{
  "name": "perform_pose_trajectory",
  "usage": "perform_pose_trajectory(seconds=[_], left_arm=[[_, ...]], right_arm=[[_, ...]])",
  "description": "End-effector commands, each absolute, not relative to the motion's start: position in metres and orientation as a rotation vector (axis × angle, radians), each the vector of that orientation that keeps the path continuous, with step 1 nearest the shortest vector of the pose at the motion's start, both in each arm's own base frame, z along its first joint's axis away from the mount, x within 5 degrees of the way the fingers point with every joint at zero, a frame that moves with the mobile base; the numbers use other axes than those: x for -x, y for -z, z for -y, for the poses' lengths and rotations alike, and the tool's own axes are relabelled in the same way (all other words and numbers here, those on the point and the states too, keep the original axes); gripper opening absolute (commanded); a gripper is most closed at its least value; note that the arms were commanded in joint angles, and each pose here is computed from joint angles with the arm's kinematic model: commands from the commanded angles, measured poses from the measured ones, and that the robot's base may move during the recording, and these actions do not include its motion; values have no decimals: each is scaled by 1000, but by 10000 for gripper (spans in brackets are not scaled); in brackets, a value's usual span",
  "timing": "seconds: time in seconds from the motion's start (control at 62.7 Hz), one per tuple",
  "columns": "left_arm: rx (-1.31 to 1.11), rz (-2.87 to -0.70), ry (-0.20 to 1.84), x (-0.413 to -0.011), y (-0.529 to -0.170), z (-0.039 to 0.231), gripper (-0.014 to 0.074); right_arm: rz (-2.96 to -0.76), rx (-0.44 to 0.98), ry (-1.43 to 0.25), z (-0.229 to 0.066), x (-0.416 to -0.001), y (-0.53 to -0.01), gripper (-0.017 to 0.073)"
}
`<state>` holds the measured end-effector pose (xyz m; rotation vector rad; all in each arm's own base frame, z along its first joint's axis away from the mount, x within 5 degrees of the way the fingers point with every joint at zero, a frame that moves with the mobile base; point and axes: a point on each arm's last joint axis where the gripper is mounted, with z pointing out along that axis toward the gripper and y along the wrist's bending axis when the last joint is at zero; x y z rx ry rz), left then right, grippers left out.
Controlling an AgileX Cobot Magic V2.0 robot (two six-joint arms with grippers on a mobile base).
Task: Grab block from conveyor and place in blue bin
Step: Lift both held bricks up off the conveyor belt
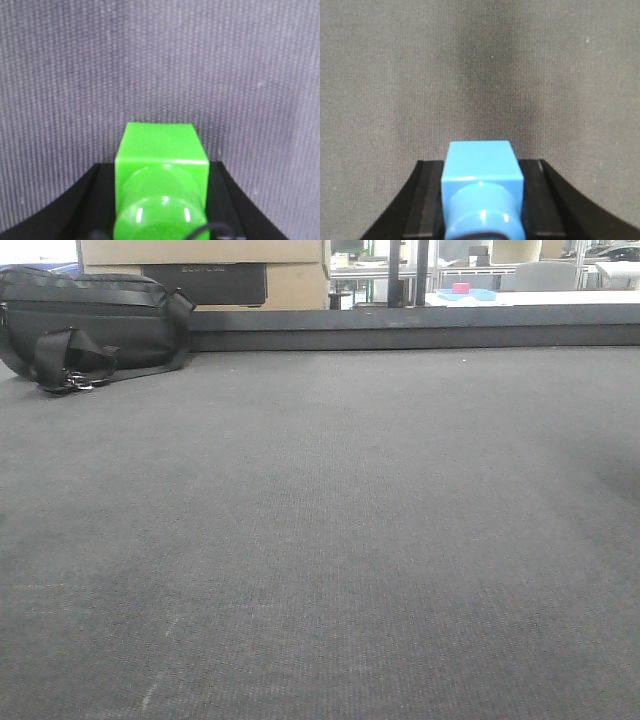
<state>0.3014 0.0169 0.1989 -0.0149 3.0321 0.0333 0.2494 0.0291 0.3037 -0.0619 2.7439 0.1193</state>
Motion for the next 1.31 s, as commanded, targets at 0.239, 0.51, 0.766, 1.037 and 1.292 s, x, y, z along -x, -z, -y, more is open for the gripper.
perform_pose_trajectory(seconds=[0.239,0.51,0.766,1.037,1.292], left_arm=[[50,-2807,-1,-296,-282,-15,-111],[60,-2414,88,-263,-321,-6,-111],[119,-2052,81,-204,-313,-6,-111],[120,-1871,58,-143,-310,-6,-111],[104,-1700,57,-107,-331,-3,-111]], right_arm=[[-2707,49,-157,-30,-242,-314,-162],[-2441,45,-151,-28,-237,-313,-162],[-2174,13,-140,-21,-193,-277,-162],[-1988,10,-147,-15,-141,-278,-162],[-1726,8,-158,-12,-109,-308,-162]])
